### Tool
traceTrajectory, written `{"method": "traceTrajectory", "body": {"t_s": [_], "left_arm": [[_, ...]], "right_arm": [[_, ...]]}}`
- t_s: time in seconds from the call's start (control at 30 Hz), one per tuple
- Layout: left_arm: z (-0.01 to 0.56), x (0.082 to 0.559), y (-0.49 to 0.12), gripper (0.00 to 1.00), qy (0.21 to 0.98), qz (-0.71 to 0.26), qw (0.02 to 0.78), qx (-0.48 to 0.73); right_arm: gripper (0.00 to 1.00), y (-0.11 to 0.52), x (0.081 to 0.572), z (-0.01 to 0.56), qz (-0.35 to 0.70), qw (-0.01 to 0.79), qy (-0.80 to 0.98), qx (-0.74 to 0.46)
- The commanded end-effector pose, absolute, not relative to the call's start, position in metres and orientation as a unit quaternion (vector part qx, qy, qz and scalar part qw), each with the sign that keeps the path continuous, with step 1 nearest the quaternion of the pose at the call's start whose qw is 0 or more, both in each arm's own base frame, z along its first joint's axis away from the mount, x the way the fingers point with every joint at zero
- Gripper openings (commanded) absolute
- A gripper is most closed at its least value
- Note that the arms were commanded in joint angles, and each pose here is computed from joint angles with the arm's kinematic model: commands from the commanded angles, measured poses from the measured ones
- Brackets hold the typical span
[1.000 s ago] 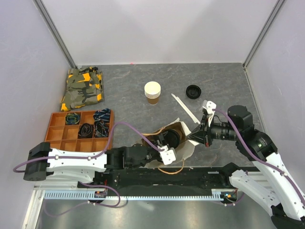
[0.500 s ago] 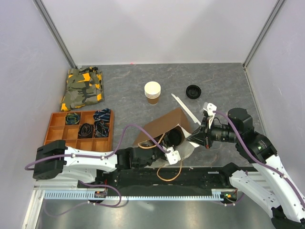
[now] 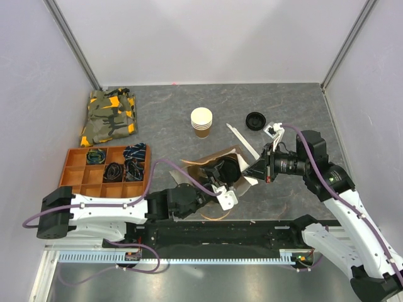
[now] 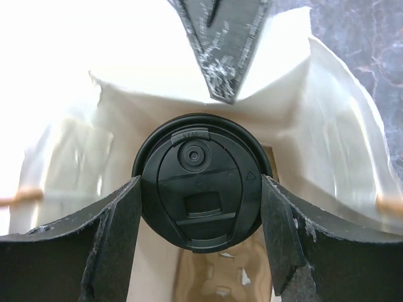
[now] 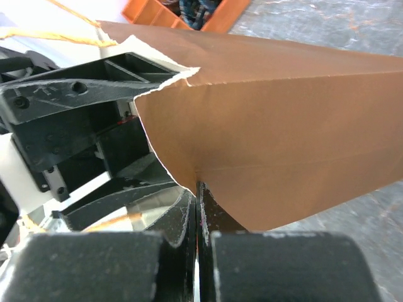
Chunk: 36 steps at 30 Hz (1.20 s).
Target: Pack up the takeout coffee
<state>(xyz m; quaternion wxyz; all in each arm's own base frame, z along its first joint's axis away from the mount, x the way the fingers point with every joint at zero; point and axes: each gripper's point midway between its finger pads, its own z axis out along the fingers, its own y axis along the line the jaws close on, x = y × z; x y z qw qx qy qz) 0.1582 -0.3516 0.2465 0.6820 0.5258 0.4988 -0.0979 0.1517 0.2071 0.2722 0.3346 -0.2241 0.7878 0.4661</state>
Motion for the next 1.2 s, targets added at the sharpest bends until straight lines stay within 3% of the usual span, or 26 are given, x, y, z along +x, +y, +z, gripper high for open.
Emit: {"method": "traceTrajectory", "body": {"t_s": [0.0,0.4,1.17], "left_arm": [[0.253,0.165,-0.353,0.05,0.519,-0.087,0.679,0.511],[0.241,0.179,-0.362,0.02,0.546,-0.101,0.667,0.497],[0.193,0.194,-0.385,0.02,0.544,-0.132,0.65,0.514]], "right_arm": [[0.0,0.211,0.142,0.289,0.498,0.342,0.765,-0.223],[0.0,0.2,0.116,0.269,0.491,0.328,0.77,-0.242],[0.0,0.196,0.116,0.26,0.478,0.328,0.778,-0.242]]}}
